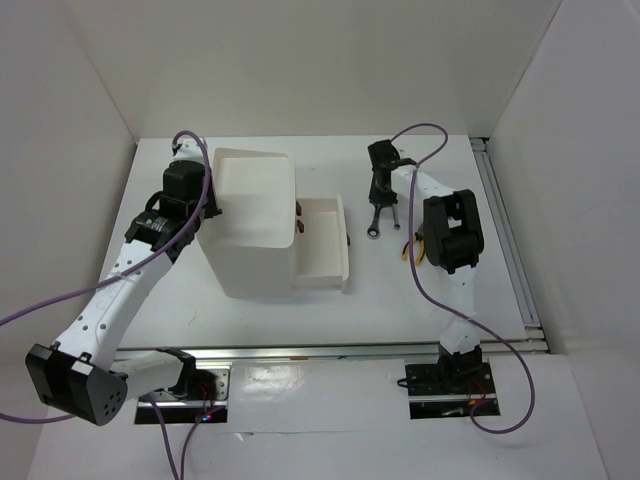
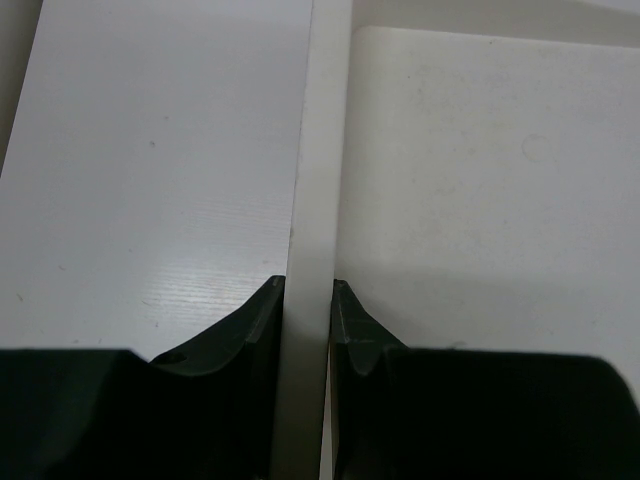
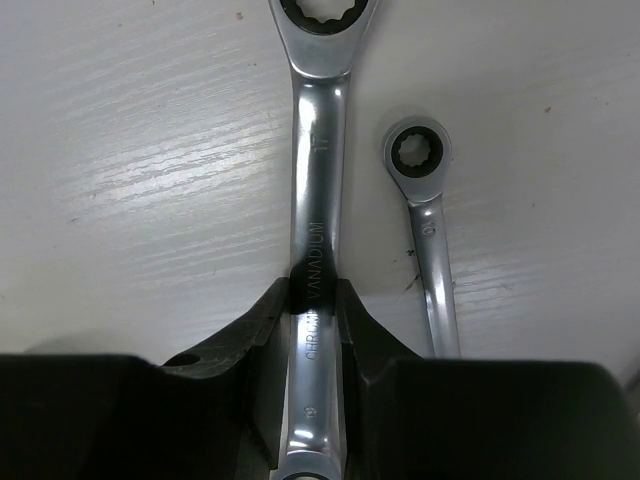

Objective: Sort the tools into containers

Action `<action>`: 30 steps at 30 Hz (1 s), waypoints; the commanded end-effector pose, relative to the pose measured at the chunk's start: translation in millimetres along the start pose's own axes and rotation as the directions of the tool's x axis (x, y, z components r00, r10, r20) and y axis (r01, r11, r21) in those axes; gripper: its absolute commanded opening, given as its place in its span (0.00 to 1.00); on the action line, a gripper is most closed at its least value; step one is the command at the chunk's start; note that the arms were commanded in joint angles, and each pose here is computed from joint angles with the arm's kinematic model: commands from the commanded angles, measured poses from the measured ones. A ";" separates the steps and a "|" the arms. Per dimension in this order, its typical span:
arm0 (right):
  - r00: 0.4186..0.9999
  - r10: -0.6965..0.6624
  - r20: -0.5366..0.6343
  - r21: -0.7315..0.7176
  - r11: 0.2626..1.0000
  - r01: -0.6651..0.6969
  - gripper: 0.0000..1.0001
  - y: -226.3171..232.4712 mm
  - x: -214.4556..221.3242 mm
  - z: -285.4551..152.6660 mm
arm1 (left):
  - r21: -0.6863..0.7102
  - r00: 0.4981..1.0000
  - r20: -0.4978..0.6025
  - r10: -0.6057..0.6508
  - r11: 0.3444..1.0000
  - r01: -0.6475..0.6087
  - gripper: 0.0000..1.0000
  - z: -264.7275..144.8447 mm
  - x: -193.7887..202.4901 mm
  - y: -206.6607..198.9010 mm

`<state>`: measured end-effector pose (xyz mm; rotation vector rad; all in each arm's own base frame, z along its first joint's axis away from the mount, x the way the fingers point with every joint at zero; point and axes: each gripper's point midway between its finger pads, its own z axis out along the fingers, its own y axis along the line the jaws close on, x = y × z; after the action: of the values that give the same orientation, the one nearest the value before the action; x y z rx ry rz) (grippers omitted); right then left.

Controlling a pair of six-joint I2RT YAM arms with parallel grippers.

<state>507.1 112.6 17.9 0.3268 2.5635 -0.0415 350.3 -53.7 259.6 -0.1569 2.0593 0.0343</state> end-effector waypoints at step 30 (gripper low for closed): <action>0.972 0.122 0.203 -0.519 0.855 0.001 0.00 16.9 -16.8 -94.5 | 0.065 0.985 -0.172 -0.019 0.997 0.031 0.26 0.5 47.5 -15.8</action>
<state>450.0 128.4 36.5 0.2037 2.4552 0.4780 350.3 -54.0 259.7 -0.1561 2.0593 0.0326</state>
